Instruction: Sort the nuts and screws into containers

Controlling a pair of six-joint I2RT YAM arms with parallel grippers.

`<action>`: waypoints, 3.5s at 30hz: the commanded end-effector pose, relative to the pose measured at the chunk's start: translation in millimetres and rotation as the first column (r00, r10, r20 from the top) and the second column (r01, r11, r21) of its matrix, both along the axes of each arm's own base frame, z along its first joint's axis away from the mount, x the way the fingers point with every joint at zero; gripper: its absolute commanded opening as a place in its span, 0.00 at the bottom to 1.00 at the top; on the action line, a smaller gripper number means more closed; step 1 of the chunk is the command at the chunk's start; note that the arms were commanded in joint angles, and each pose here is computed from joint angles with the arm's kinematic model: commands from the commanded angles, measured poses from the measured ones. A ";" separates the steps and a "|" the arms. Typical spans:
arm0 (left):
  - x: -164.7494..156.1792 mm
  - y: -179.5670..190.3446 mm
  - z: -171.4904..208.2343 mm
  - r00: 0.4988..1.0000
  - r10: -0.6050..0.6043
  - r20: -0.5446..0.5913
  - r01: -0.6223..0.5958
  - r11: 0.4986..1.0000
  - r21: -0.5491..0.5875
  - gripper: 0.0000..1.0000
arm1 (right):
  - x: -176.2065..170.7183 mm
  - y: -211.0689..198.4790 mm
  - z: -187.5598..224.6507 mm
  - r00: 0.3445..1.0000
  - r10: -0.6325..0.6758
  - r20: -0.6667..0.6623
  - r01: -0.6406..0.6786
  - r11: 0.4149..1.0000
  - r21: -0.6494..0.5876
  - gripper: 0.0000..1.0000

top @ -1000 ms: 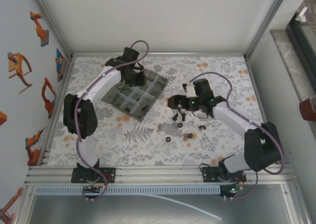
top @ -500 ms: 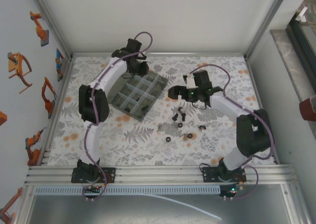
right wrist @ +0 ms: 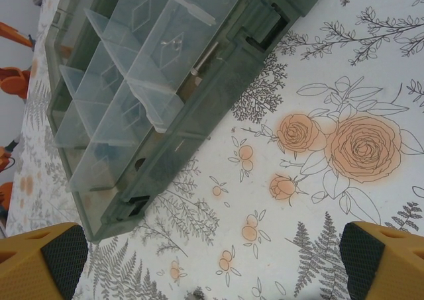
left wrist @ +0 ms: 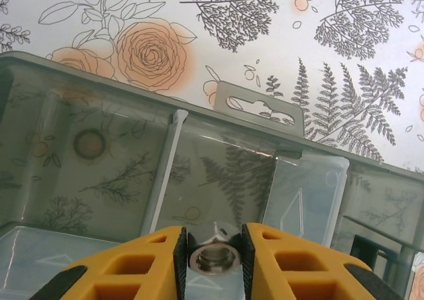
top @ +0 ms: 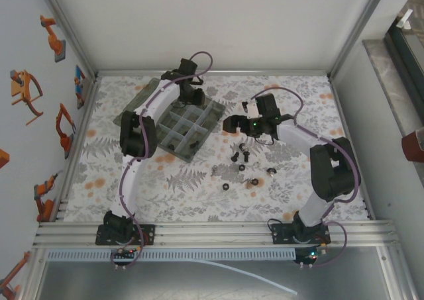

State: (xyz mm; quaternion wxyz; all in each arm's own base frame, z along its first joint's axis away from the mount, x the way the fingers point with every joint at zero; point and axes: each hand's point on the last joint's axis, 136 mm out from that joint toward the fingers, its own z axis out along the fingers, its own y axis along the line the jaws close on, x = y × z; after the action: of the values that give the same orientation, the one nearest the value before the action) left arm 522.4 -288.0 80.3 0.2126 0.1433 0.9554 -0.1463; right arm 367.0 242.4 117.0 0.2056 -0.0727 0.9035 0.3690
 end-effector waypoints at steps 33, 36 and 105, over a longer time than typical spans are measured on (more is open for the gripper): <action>-251.4 -120.9 -20.5 0.928 -0.249 -0.278 0.262 0.965 0.010 0.46 | -172.6 -86.3 0.9 0.993 -0.115 -0.023 0.113 0.991 -0.067 0.99; -249.1 -121.0 -30.2 0.926 -0.246 -0.286 0.271 0.961 0.053 0.45 | -175.2 -87.2 3.6 0.994 -0.113 -0.012 0.112 0.992 -0.063 0.99; -203.7 56.0 4.7 0.989 0.025 -0.148 0.014 0.965 0.262 0.12 | -76.2 -2.3 44.3 0.995 -0.100 0.029 0.099 0.995 0.027 0.99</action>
State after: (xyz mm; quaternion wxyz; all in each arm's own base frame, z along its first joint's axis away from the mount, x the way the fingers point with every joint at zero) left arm 317.4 -243.3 90.7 0.1329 0.1583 0.9770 -0.0525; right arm 286.5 246.8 162.0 0.2159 -0.0476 0.8958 0.3855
